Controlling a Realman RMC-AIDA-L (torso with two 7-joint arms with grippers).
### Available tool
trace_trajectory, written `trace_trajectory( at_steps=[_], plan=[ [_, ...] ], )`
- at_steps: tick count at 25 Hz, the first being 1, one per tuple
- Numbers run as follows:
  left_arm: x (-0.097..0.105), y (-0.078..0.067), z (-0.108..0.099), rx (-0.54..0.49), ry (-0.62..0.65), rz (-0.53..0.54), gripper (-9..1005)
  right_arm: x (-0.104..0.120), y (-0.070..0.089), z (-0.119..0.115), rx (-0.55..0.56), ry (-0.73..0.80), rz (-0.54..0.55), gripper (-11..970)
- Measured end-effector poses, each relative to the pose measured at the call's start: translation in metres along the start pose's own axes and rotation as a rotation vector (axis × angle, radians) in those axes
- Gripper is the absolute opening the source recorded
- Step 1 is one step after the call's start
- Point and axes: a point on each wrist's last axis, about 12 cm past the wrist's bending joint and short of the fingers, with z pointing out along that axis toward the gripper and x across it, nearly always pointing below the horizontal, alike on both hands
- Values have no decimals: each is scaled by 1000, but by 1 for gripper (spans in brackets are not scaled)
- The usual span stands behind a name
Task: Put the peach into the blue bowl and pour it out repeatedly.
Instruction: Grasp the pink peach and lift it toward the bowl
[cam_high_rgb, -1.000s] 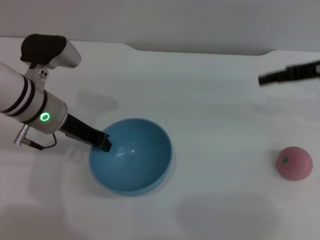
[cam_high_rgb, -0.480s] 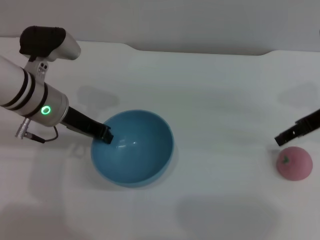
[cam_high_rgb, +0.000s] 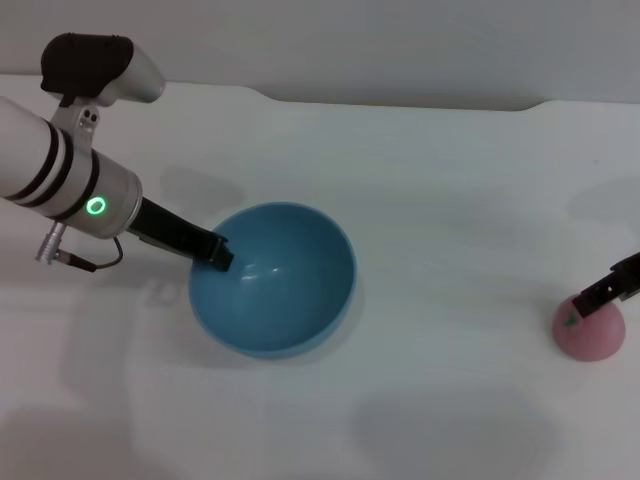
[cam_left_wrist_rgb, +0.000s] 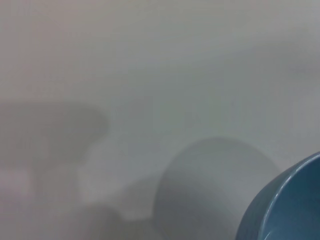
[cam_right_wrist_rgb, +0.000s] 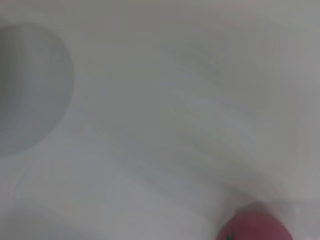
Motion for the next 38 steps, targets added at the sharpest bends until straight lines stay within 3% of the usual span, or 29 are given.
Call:
trace_trajectory(
  at_steps=[17,38],
  plan=[
    [-6,-8,-3,41,-34,21,-2,18,-7,10,23,49,22,689],
    [-12,-13,-2,48,-40,29,-2,7,-11,36,134,1,-22,674]
  ],
)
